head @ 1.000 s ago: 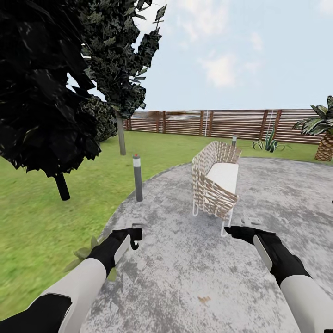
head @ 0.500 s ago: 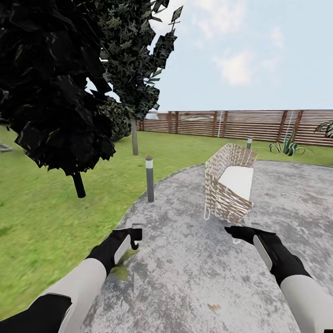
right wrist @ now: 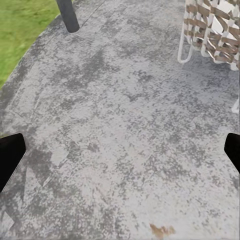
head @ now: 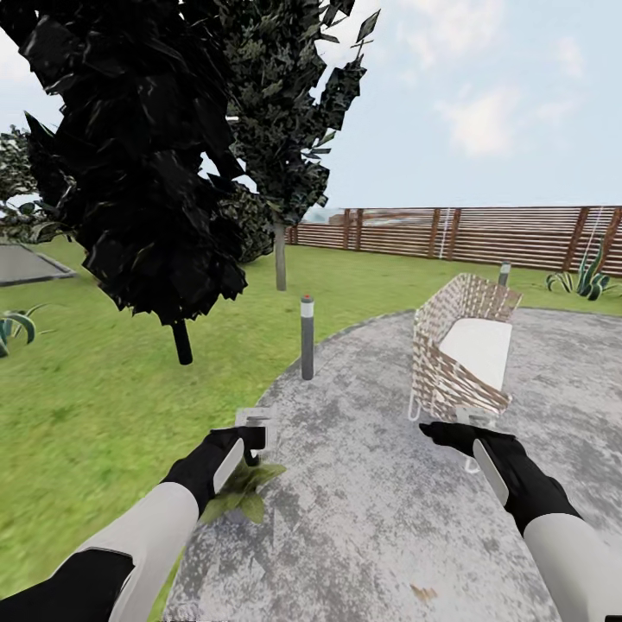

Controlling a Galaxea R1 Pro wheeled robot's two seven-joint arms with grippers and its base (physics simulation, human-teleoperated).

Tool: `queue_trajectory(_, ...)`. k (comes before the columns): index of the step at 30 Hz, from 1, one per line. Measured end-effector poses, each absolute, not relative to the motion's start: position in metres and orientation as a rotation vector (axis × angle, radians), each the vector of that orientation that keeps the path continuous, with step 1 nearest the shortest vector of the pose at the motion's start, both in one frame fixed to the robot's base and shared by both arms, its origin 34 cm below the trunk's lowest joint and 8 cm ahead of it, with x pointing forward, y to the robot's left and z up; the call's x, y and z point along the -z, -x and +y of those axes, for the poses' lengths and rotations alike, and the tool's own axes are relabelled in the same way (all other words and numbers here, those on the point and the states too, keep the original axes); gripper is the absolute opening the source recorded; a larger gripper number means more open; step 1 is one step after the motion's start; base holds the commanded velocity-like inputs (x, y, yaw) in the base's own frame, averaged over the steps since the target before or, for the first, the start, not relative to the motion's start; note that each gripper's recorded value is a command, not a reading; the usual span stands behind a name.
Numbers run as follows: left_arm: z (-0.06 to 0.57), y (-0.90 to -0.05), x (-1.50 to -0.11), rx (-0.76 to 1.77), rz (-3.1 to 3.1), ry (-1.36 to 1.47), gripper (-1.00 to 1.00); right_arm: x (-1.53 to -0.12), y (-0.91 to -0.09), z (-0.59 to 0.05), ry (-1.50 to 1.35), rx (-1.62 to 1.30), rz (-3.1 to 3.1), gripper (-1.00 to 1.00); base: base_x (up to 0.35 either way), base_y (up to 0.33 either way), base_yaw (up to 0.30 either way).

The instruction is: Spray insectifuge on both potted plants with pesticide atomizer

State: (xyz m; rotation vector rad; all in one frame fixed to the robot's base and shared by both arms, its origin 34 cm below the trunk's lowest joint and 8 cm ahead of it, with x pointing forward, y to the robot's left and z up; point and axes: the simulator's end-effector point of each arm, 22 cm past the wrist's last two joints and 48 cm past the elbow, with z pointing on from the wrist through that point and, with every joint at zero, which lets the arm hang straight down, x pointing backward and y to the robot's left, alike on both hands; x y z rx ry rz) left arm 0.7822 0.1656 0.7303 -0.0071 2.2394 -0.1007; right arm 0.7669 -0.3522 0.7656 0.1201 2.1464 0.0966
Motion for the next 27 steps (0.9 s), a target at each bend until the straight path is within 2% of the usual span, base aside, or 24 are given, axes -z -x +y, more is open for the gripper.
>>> queue_trajectory(9,0.166,-0.784,-0.747,0.101,2.24,0.008,-1.0,-0.783,-0.769,-0.354,-0.122,-0.095,2.146,1.0,0.0,0.0,0.086)
queue_trajectory(18,0.166,-0.785,-0.749,0.101,2.24,0.008,-1.0,-0.784,-0.769,-0.351,-0.119,-0.098,2.148,1.0,0.0,0.0,0.229)
queue_trajectory(27,0.166,-0.785,-0.749,0.1,2.24,0.009,-1.0,-0.784,-0.769,-0.35,-0.115,-0.098,2.148,1.0,0.0,0.0,0.028)
